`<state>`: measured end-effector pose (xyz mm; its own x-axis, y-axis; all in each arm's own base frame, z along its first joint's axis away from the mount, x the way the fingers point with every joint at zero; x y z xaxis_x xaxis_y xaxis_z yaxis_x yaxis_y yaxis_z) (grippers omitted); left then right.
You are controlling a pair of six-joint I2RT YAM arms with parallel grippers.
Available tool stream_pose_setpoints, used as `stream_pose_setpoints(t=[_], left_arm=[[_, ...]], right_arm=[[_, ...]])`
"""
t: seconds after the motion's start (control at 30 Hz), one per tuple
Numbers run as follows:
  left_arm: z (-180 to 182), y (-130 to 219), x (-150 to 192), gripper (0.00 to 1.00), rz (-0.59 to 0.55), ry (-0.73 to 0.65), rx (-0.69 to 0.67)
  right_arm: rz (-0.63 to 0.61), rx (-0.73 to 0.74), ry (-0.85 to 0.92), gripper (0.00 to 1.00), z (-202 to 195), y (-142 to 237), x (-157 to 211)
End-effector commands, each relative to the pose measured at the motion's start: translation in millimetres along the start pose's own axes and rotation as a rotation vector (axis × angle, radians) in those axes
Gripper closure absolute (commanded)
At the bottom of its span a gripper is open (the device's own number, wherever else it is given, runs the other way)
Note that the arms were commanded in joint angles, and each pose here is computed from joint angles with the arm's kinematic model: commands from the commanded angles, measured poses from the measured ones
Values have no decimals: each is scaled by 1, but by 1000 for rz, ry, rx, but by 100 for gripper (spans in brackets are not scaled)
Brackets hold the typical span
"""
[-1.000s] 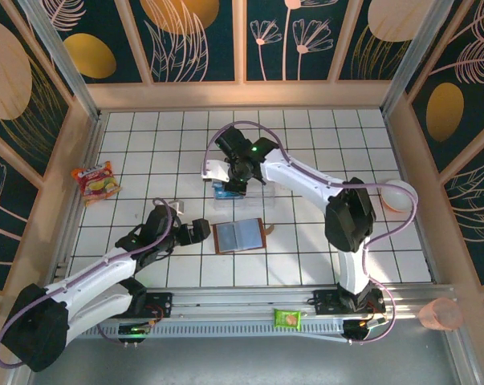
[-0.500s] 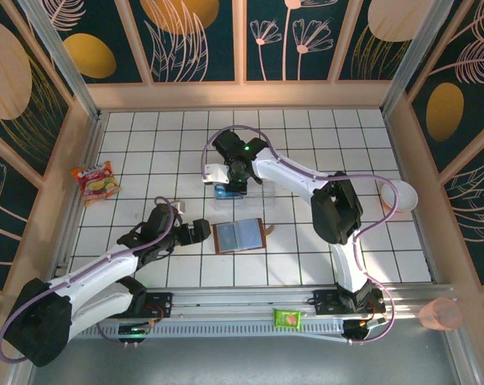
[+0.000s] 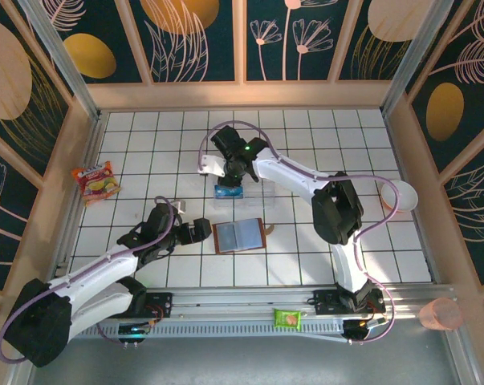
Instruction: Take the credit cards out of the card holder
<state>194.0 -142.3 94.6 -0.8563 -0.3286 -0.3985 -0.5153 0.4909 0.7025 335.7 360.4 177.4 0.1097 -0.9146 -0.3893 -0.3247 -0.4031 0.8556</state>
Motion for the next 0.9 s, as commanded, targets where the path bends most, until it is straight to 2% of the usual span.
stream_pose_setpoints(t=[0.0,0.2,0.33,0.47,0.6,0.77,0.87], left_arm=[[-2,2,-3,1,-36,25,37],[-3,3,-5,1,-77,56,84],[-2,2,-4,1,-86,69,96],[1,3,-4,1,-107,79,92],[4,5,-5,1,-146,98,101],[4,6,-6,1,-160,98,110],[6,7,-6,1,-165,90,93]], right_arm=[[-236,104,-121,63,-19,59,-37],[-442,173,-459,61,-9,81,-42],[-499,157,-702,60,7,84,-29],[-384,126,-925,59,39,64,4],[-252,96,-1036,59,88,40,35],[-118,52,-1019,59,142,16,38],[-59,67,-980,60,160,2,34]])
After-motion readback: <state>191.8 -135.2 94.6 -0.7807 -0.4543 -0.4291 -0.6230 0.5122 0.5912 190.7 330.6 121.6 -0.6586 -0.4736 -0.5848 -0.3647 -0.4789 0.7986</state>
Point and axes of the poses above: each hand's point on the last joint's axis, 136 mm out from that joint toward the fingers, its own y axis back along the fingers, its own z axis along the line the jaws close on, x = y × z, the point moved 5 cm from there along y, back along the fingers, and after that the axes turned 5 degrees about y, right-handed, at the moved point
